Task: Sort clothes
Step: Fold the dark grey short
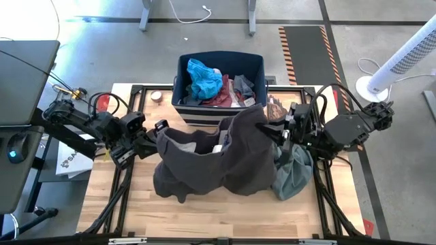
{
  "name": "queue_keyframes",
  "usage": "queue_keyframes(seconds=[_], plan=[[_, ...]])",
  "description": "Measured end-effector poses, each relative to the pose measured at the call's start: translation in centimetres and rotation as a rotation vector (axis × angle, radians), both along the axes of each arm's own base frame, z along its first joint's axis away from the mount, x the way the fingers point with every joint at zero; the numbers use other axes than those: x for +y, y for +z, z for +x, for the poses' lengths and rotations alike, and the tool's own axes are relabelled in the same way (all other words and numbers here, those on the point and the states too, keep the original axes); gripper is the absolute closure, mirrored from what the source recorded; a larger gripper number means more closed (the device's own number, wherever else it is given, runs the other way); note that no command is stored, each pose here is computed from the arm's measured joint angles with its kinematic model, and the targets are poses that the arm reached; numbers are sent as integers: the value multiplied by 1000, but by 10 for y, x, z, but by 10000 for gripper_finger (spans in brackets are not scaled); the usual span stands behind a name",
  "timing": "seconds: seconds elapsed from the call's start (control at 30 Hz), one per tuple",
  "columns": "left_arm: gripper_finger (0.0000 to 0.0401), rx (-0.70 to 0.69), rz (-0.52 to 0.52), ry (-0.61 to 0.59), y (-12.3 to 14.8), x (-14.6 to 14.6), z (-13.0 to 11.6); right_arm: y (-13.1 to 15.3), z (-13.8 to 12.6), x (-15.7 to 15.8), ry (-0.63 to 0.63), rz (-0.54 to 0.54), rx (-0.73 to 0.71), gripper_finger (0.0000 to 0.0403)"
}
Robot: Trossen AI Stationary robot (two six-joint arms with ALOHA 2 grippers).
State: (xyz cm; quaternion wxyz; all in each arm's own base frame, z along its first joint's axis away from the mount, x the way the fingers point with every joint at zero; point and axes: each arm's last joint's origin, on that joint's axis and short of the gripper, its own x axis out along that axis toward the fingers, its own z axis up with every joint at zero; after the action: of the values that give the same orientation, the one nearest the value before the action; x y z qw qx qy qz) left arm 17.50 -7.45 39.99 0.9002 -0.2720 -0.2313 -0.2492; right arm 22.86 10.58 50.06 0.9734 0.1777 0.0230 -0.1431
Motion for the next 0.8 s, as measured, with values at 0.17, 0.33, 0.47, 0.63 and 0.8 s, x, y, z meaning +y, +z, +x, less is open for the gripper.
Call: queue_keyframes(seconds=[0.17, 0.33, 0.47, 0.63, 0.8], plan=[[401, -17, -24, -25, 2, 0, -1, -2, 3, -6, -30, 12, 9, 330], [401, -10, -28, -42, 2, -1, -2, -6, 5, -14, -62, 41, 38, 284], [401, -10, -29, -44, 2, -1, -2, -10, 7, -16, 18, 64, 80, 271], [401, -6, -26, -44, 1, -1, -1, -13, 16, -14, 91, 71, 92, 341], [401, -5, -28, -46, 1, -1, -1, -16, 21, -12, 95, 36, 110, 393]])
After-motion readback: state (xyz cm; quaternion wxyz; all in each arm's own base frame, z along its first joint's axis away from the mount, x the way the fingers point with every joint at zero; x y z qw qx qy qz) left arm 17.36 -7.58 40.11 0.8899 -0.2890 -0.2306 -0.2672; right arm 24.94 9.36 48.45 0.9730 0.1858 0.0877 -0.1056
